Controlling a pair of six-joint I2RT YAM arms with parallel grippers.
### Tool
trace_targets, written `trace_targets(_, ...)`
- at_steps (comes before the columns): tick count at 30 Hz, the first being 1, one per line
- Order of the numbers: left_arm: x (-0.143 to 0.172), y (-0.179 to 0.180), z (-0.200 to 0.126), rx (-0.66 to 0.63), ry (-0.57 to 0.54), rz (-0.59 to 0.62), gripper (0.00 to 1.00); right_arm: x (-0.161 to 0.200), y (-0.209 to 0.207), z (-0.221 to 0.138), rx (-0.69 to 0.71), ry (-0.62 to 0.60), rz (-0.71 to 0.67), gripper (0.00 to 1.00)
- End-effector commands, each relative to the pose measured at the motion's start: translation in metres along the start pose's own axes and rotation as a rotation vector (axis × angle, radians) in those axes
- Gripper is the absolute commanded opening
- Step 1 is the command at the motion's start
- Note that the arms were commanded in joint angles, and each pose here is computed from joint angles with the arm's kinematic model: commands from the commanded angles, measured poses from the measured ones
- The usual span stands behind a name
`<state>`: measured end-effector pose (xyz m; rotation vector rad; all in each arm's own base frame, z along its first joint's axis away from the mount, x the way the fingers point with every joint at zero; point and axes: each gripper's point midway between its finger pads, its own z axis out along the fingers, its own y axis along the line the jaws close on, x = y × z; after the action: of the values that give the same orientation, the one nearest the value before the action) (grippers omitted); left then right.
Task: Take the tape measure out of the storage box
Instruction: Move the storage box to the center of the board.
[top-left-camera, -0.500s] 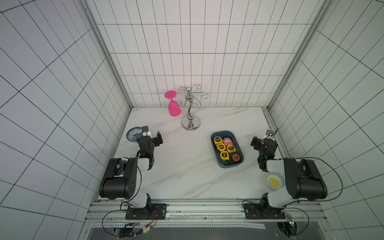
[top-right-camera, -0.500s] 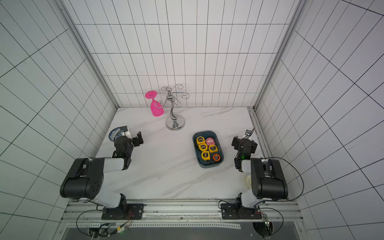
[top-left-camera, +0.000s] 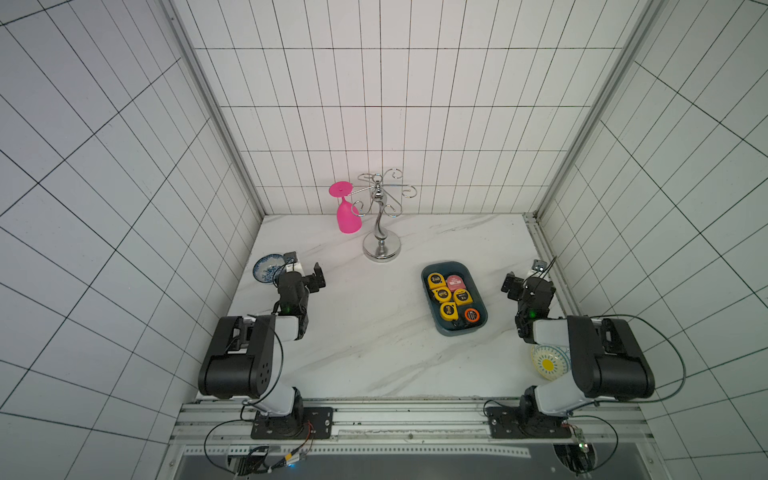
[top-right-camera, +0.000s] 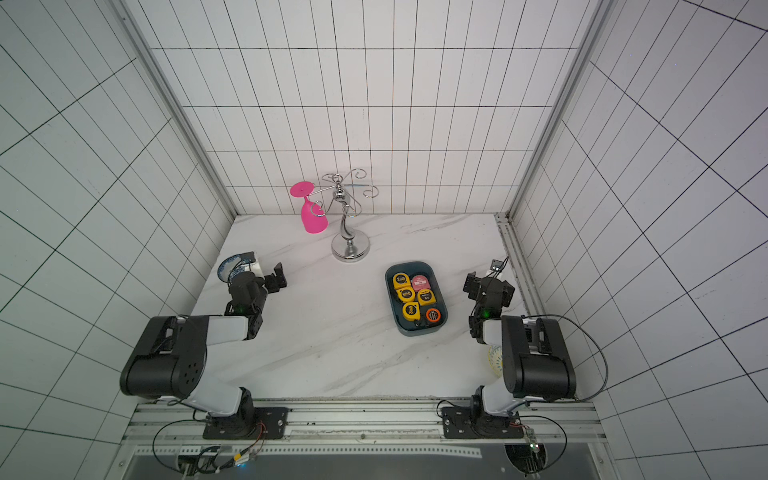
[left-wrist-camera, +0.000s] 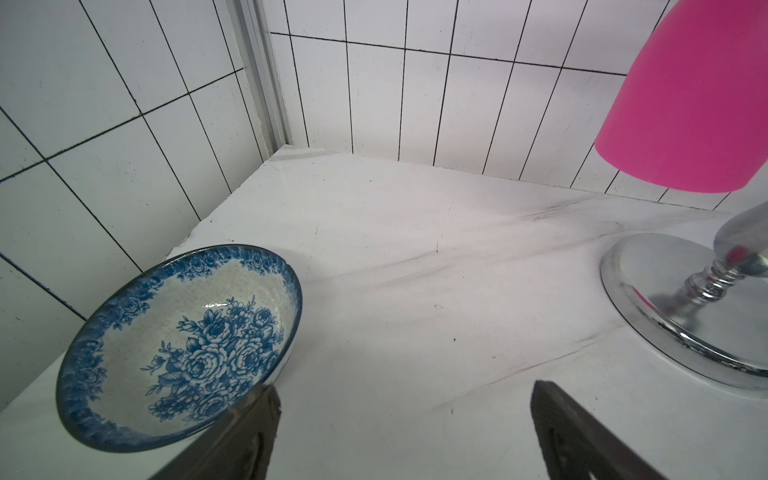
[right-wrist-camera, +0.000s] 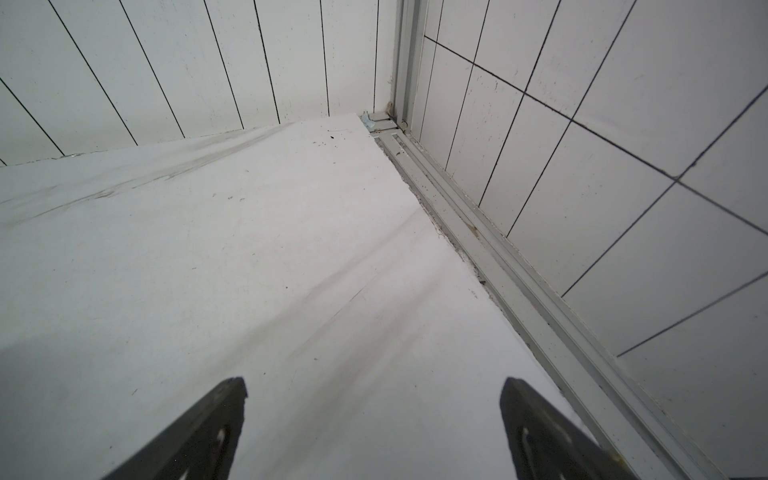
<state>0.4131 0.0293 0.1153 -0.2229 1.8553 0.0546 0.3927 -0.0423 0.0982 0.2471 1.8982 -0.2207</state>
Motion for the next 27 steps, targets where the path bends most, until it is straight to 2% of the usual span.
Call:
trace_targets(1, -0.006, 0.002, 0.002, -0.051, -0.017, 0.007, 0.98, -0.009, 0.01, 0.0, -0.052, 0.026, -0.039, 0.99)
trace_targets(3, -0.014, 0.001, 0.003, -0.067, -0.004, 0.027, 0.98, -0.021, 0.011, -0.001, -0.039, 0.1, -0.053, 0.99)
trace_targets(6, -0.013, -0.003, 0.009, -0.072, 0.113, 0.042, 0.98, -0.038, 0.008, -0.006, -0.006, 0.134, -0.034, 0.99)
trace_targets(8, -0.018, -0.009, 0.012, -0.063, 0.15, 0.049, 0.98, -0.046, 0.009, -0.013, 0.006, 0.175, -0.034, 0.99)
trace_targets(13, -0.022, -0.031, 0.002, -0.052, 0.224, 0.066, 0.98, -0.047, 0.022, -0.029, -0.029, 0.31, 0.007, 0.99)
trace_targets(17, -0.012, -0.039, -0.009, -0.052, 0.384, -0.002, 0.98, -0.035, 0.05, -0.045, -0.183, 0.439, 0.109, 0.99)
trace_targets(23, 0.013, -0.088, -0.038, 0.189, 0.561, -0.148, 0.98, -0.003, 0.101, -0.065, -0.439, 0.612, 0.253, 0.99)
trace_targets(27, 0.038, -0.13, -0.068, 0.313, 0.665, -0.129, 0.98, 0.009, 0.133, -0.071, -0.567, 0.683, 0.286, 0.99)
